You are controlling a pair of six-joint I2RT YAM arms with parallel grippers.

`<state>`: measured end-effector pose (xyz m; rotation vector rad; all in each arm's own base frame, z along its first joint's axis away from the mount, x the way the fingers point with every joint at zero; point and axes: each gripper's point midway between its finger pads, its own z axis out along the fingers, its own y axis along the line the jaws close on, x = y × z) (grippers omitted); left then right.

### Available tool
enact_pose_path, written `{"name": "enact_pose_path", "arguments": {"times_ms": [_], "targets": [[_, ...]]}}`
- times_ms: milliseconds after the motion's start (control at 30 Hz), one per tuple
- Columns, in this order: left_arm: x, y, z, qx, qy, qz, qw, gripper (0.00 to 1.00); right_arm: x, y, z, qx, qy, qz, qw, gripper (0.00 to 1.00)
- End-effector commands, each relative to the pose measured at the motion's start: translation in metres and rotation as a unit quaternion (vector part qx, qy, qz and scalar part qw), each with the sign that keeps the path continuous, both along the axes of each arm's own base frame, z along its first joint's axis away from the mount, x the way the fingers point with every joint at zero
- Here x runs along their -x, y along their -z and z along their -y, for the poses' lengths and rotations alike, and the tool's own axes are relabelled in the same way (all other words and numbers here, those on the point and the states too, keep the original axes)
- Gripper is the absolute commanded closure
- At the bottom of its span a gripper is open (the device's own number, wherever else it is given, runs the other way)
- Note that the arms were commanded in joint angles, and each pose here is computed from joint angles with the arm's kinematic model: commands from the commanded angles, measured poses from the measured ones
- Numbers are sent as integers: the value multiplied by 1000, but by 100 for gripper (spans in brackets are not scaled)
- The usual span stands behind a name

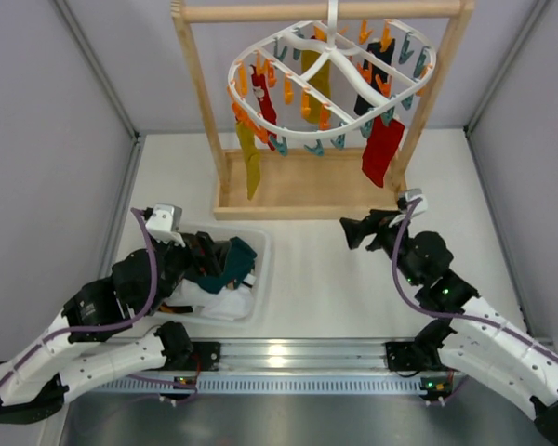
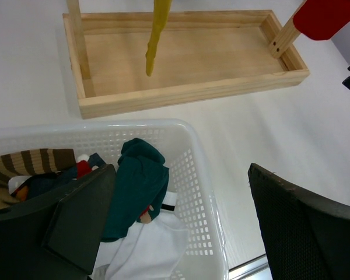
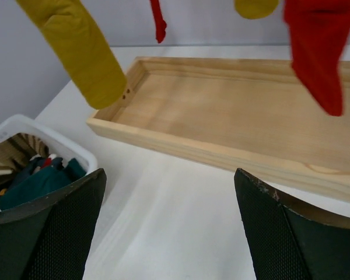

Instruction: Remove the socks clipped to the hanger

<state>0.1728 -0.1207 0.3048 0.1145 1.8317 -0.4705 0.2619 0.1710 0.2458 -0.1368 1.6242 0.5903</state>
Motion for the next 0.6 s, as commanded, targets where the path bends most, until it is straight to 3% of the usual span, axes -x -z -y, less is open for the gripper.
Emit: {"name": "enact_pose_path", "arguments": {"times_ms": [0,100,167,467,500,567], "targets": [[-9,9,-12,-54,-29,9,998,1,-3,-30,-22,-65,37,46,996,13],[-19,20,-28,-54,-101,7,993,1,5,-14,-97,-25,-39,21,999,11],[-20,25,-32,-63,-110,5,992,1,-2,-32,-124,-33,-49,32,998,11],[-21,37,-47,-55,-136,1,989,1,-62,-24,-224,-25,-12,50,998,11],[-21,37,-47,-60,-137,0,989,1,-71,-5,-236,-3,-11,43,999,11],[-23,39,-46,-67,-136,-2,988,1,-82,-18,-253,-11,-8,52,999,11]]}}
